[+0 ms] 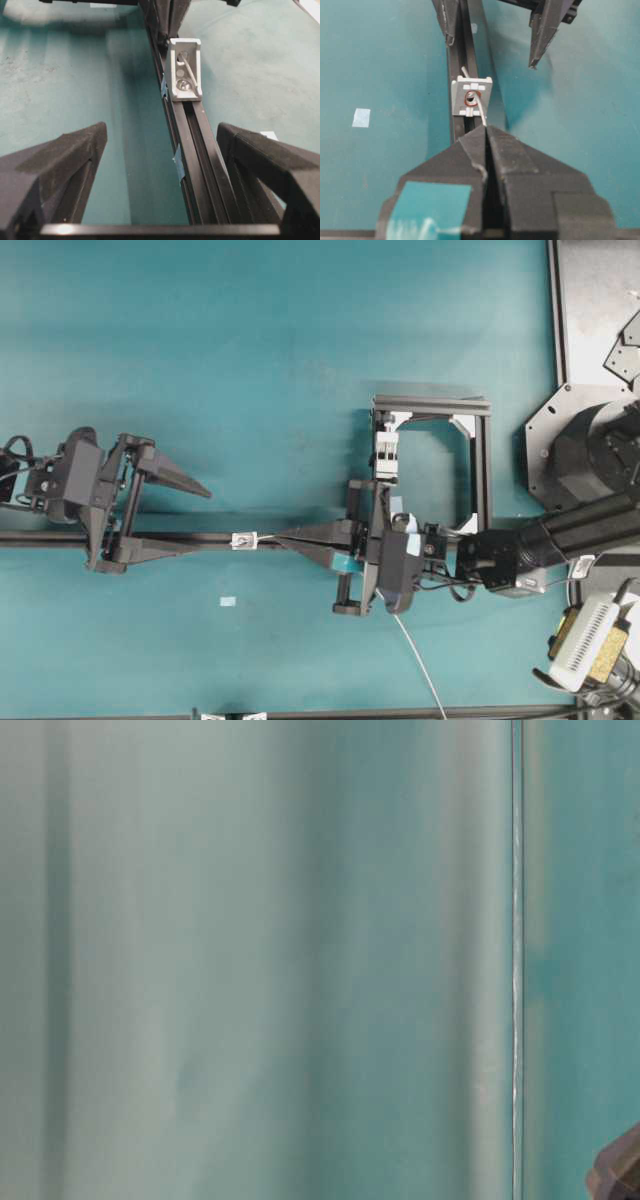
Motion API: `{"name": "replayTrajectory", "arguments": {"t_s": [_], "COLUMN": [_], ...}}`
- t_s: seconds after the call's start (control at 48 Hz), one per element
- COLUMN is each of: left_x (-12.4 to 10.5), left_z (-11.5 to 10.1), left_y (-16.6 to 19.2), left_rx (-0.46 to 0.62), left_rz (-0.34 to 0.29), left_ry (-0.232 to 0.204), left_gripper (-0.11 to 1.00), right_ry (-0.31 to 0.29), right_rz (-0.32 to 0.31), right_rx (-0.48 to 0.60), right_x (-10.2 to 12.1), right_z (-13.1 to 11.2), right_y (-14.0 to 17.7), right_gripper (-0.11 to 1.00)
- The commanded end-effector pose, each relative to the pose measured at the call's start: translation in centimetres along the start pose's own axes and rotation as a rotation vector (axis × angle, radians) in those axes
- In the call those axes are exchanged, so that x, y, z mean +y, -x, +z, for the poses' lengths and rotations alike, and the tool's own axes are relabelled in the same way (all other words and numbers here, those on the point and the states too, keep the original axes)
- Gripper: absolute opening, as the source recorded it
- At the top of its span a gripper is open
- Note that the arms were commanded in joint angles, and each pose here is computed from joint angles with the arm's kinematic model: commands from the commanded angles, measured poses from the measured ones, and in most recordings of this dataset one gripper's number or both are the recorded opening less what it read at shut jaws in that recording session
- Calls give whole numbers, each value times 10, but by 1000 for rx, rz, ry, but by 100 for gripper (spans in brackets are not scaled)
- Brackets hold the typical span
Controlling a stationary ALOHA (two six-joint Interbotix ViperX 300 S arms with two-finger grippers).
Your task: Insert the wire into the hole on the right side and pull it with the left arm.
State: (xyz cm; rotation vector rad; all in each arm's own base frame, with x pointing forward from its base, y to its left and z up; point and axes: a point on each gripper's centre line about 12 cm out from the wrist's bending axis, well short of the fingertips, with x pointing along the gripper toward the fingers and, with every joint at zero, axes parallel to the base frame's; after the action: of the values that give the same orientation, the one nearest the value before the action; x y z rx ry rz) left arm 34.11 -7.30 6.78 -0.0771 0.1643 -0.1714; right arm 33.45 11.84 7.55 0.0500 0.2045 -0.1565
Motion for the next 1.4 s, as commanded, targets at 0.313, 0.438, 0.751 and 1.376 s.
{"name": "replayTrajectory", "arguments": {"t_s": [0.313, 0.438, 0.751, 1.376], "left_x": [0, 0, 0, -4], "left_z": [10, 10, 10, 33], "left_y": [-6, -6, -6, -23], "left_rx": [-14, -12, -13, 31], "left_rz": [2, 3, 3, 2], "left_ry": [3, 3, 8, 73], "left_gripper": [77, 77, 77, 76], "right_ry": [-10, -9, -7, -4], "right_rz": [27, 34, 47, 50], "right_rx": [-38, -44, -46, -39], "right_x": [4, 5, 7, 5], "right_z": [12, 14, 16, 16], "right_y": [-13, -15, -19, -20], "right_gripper": [2, 2, 2, 2]}}
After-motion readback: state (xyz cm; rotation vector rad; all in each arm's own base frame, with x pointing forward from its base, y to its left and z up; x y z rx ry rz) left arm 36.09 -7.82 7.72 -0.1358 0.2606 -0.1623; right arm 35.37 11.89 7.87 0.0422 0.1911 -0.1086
